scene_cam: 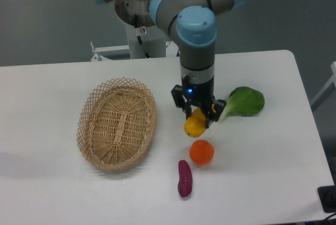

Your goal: Pick up the mango from the basket

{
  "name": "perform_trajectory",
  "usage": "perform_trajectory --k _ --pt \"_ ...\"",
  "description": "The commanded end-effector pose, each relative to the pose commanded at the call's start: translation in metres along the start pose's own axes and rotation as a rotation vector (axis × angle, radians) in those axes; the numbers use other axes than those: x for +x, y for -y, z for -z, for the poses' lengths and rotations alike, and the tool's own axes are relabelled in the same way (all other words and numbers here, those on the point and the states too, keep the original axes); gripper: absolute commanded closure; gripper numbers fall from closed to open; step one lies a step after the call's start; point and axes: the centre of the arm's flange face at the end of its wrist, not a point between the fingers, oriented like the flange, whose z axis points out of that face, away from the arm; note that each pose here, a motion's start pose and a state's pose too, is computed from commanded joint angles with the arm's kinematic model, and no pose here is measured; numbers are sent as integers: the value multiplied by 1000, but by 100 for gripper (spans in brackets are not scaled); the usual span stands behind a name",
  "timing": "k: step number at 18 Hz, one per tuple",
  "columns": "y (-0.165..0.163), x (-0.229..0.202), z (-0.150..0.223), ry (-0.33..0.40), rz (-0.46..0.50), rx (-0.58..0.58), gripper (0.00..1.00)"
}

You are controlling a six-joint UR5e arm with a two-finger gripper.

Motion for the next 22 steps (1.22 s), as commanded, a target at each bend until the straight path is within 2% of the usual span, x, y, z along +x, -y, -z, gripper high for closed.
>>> perform_trajectory --k 9,22 --pt "-35 -26 2 11 -21 -10 45" --pt "-52 -37 -3 6 -34 -16 45"
